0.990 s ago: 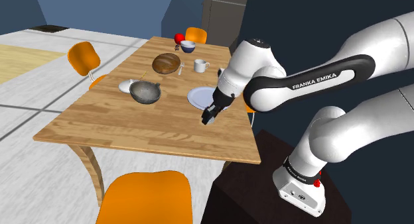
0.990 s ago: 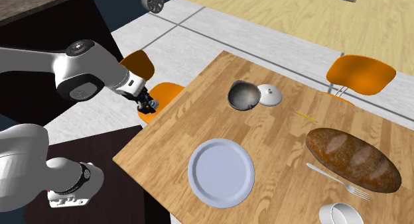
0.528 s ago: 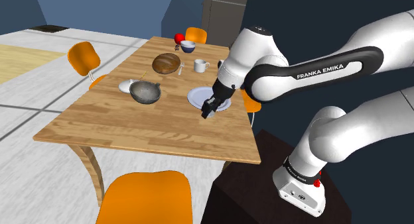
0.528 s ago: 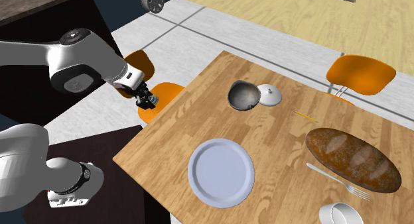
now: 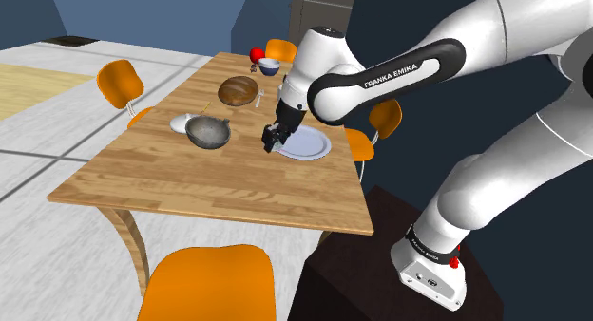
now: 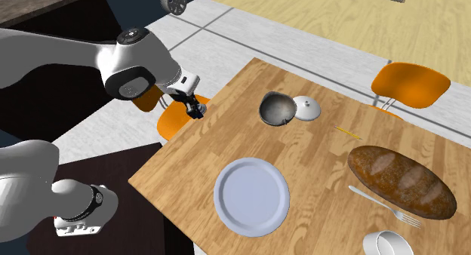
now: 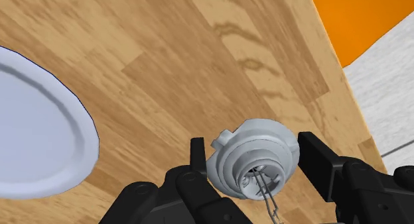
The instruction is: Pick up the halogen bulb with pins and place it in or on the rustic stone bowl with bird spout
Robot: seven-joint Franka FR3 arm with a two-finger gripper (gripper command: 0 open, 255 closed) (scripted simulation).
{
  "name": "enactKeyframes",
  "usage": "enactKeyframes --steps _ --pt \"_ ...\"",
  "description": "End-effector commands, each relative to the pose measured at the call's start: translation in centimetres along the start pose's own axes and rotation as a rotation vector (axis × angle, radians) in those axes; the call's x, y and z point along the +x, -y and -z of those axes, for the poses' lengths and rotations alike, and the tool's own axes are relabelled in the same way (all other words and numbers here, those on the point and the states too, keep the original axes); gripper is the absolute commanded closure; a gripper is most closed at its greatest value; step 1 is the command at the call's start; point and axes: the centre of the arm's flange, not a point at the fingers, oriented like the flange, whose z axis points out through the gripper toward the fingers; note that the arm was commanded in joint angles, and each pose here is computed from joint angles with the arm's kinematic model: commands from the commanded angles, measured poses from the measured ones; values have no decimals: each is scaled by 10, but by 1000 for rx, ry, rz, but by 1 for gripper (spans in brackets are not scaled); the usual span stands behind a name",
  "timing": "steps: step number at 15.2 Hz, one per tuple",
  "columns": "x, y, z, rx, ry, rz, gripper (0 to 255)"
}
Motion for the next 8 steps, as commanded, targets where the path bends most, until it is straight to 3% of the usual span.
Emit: enactKeyframes --steps 1,8 --pt "26 0 -10 1 0 0 255" --pt "113 -6 -40 1 0 0 255"
